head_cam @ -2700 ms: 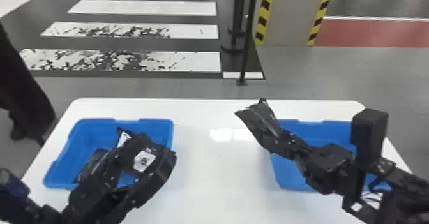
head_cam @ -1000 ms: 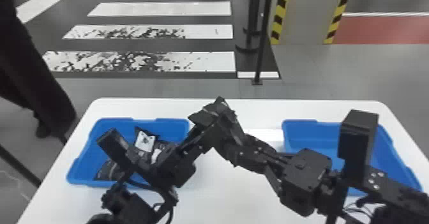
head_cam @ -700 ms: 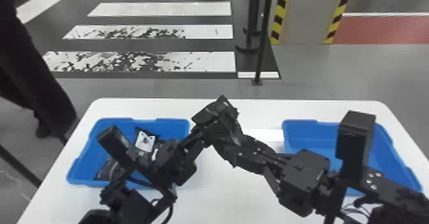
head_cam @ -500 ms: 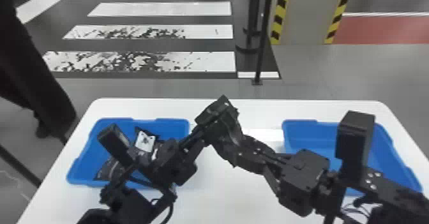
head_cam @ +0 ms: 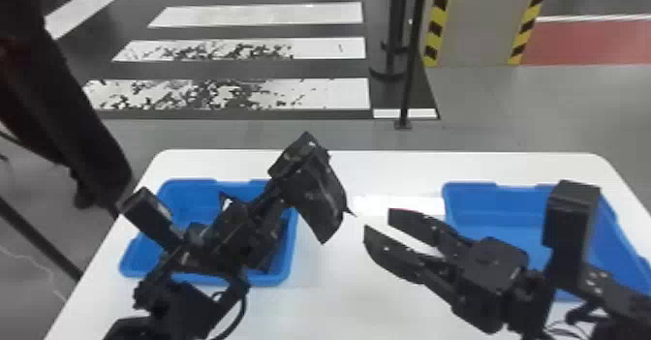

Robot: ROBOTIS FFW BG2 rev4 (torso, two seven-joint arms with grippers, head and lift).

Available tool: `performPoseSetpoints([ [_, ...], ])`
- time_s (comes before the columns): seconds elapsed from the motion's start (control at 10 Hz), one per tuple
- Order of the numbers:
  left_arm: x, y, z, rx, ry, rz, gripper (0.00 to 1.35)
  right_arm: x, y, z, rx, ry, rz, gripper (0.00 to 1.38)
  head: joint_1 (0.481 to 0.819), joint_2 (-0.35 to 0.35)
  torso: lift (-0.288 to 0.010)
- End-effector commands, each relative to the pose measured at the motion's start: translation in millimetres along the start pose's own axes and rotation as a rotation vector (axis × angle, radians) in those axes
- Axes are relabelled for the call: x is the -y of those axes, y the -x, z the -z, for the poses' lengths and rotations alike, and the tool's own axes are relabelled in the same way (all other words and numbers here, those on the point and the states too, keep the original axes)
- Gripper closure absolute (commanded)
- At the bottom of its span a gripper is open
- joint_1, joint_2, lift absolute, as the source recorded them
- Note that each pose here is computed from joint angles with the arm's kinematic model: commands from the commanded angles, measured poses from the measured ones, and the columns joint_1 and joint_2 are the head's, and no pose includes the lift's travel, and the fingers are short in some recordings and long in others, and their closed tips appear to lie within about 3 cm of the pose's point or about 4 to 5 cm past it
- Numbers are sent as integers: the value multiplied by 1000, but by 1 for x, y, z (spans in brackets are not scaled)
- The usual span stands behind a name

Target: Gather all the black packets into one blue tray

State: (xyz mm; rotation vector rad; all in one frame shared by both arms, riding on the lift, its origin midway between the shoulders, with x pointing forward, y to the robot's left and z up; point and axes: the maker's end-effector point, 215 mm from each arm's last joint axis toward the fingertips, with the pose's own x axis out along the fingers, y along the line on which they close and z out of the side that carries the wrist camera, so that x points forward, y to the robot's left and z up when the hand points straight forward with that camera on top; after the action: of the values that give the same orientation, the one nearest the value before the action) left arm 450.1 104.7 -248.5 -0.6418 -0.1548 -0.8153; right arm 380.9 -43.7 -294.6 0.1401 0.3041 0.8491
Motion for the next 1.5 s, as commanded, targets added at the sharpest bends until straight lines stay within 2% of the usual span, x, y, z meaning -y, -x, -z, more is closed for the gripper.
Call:
performPoseSetpoints([
  [0.0,-25,23,-18,7,-57,-58,1208,34,17,1,9,-7,79,150,695,83,-110],
  [0.3,-94,96,-70,-51,-289,-238,1208,74,49,5,18,-20,191,211,695,100,-110],
  [0.4,-124,126,-88,-120,-398,-326,1208,75,50,9,14,-26,196,213,695,114,-110],
  [0.5,-150,144,-98,-164,-470,-379,1208,74,49,11,13,-32,190,214,695,163,-110],
  [0.7,-188,148,-94,-242,-545,-406,1208,74,48,15,10,-43,187,222,695,250,-110],
  [0.8,-203,147,-83,-279,-548,-412,1207,74,48,16,8,-44,187,223,695,265,-110],
  [0.9,-217,151,-70,-316,-541,-428,1081,75,47,17,6,-46,187,223,695,268,-110],
  [1.0,-225,157,-52,-347,-499,-446,544,80,52,18,11,-46,207,223,695,268,-110],
  [1.1,-222,162,-49,-343,-502,-449,5,90,64,17,38,-46,251,223,695,264,-110],
  [1.2,-213,160,-46,-320,-504,-432,48,107,86,13,85,-43,338,223,695,252,-110],
  [1.3,-199,162,-42,-287,-478,-416,226,135,125,15,108,-20,460,223,695,222,-110],
  [1.4,-181,166,-46,-276,-493,-408,328,148,152,17,122,8,536,223,695,169,-110],
])
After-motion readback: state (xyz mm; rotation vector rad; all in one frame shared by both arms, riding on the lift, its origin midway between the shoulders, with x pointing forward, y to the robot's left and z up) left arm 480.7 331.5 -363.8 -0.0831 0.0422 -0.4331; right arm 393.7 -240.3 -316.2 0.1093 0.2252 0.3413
